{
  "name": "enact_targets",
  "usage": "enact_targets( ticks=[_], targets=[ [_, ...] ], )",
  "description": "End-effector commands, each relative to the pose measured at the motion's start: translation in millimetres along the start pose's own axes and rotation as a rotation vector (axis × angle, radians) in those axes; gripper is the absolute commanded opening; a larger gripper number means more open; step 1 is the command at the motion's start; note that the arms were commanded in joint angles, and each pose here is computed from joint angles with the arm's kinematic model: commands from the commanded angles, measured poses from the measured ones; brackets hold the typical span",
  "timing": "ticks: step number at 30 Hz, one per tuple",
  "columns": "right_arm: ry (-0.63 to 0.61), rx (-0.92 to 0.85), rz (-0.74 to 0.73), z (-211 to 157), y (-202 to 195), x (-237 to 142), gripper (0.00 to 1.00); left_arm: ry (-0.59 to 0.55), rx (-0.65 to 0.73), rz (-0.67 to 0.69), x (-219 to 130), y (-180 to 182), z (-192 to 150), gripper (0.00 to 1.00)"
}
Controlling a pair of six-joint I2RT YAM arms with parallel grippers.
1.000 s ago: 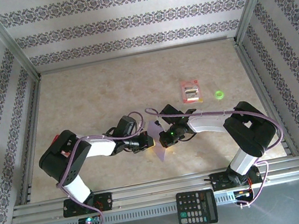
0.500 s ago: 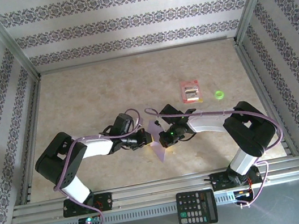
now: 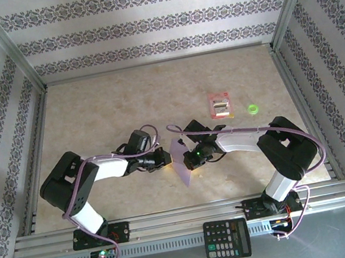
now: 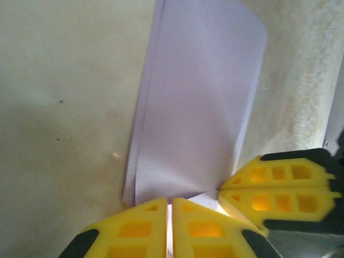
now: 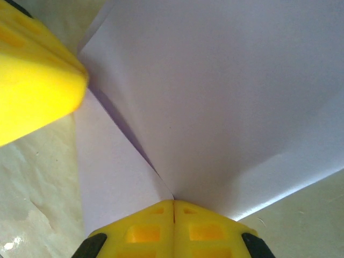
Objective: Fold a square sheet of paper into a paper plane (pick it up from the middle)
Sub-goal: Third fold the triangle at the center of the table.
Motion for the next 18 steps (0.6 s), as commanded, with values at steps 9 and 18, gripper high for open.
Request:
enact_targets(
  ticks=[9, 18],
  targets=[
    [0.126, 0.040, -0.095, -25.8, -20.6, 14.9, 0.00, 0.063, 0.027, -0.034, 10.4, -13.4, -5.3, 0.08],
    [0.128, 0.033, -0.094, -24.6, -19.8, 14.3, 0.00, 0.054, 0.006, 0.060, 15.7, 9.8, -2.0, 0.05]
  ],
)
Point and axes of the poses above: each hand's point on the last joint's axis, 136 mm out from that joint toward the fingers, its own x axis out along the fingers, its own y axis along the line the jaws close on, z = x × y, the point moved 7 cm from there along -x, back along the fingers, and after that the axes turned 12 degrees about -x, right-handed, at the moved point
